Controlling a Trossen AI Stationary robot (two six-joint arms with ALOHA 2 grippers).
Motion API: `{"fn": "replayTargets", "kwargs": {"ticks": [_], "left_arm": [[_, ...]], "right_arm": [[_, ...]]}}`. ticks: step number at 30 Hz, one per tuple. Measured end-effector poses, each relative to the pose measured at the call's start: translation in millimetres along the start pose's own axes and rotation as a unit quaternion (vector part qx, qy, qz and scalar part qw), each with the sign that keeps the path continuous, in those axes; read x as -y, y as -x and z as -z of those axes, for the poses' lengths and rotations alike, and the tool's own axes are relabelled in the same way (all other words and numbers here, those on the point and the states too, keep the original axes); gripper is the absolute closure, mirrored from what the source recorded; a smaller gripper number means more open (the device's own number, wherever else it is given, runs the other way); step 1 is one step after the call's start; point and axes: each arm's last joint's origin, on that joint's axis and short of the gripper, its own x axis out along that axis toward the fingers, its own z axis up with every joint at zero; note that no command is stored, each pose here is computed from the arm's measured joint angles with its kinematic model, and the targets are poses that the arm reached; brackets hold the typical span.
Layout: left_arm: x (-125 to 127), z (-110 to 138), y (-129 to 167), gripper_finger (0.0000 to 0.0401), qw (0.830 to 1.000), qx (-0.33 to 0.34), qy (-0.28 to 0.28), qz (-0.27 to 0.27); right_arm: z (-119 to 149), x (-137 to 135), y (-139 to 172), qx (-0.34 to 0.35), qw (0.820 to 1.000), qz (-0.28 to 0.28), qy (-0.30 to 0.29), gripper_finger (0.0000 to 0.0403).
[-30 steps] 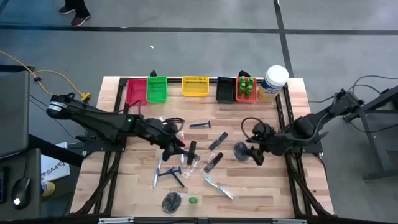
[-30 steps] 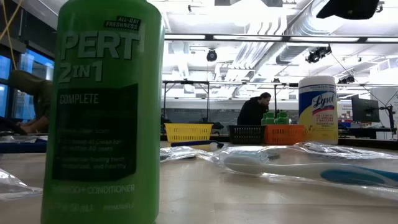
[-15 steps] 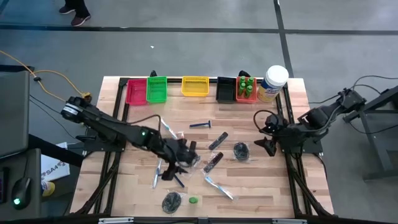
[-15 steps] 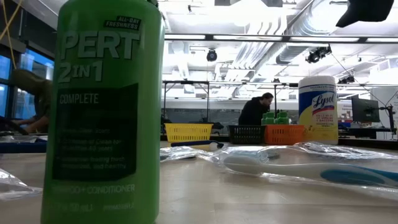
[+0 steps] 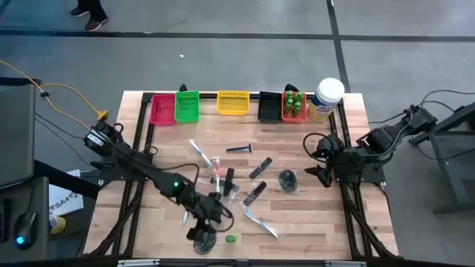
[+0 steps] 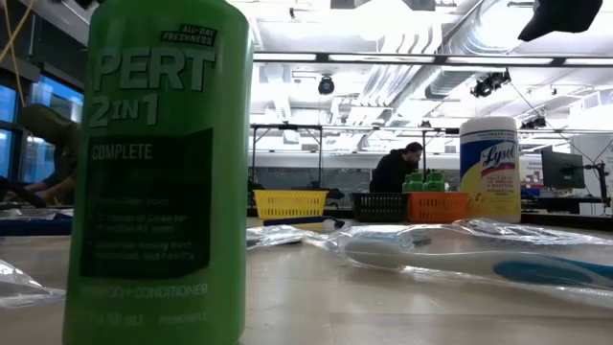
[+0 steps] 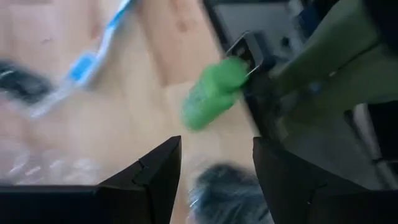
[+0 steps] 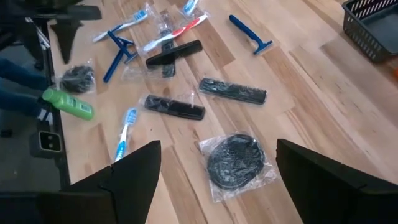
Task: Pick & Place Travel size toiletries
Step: Put the green shampoo bottle into the orange bin
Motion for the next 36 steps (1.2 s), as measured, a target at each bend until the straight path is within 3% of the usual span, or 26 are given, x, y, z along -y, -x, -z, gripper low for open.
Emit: {"fn": "replayTargets", "kwargs": {"ticks": [6,11,17,22,31,36], "left_arm": [[7.5,9.1,-11.5,0.0208,0.999,-0.02,0.041,0.006],[10.9,6.1,-16.3,0.0204,0.999,0.008,0.051,0.012],[11.5,6.9,-21.5,0.0166,0.999,0.021,0.045,-0.001],[11.1,10.0,-26.3,0.0143,0.999,0.02,0.027,-0.02],[26.6,-2.9,-22.1,0.0142,0.994,0.052,-0.069,-0.06],[27.6,2.1,-22.3,0.0142,0.991,0.037,-0.089,-0.09]], "right_arm": [[0.1,0.1,-0.1,-0.001,1.0,0.001,0.008,0.0098],[0.2,0.2,-0.1,-0.001,1.0,0.001,0.009,0.0098],[0.2,0.2,-0.1,-0.001,1.0,0.001,0.008,0.0098],[0.2,0.2,-0.1,-0.002,1.0,0.001,0.007,0.0098],[0.3,0.1,-0.1,-0.002,1.0,0.0,0.007,0.0098],[0.3,0.2,-0.1,-0.003,1.0,0.0,0.006,0.0098]]}}
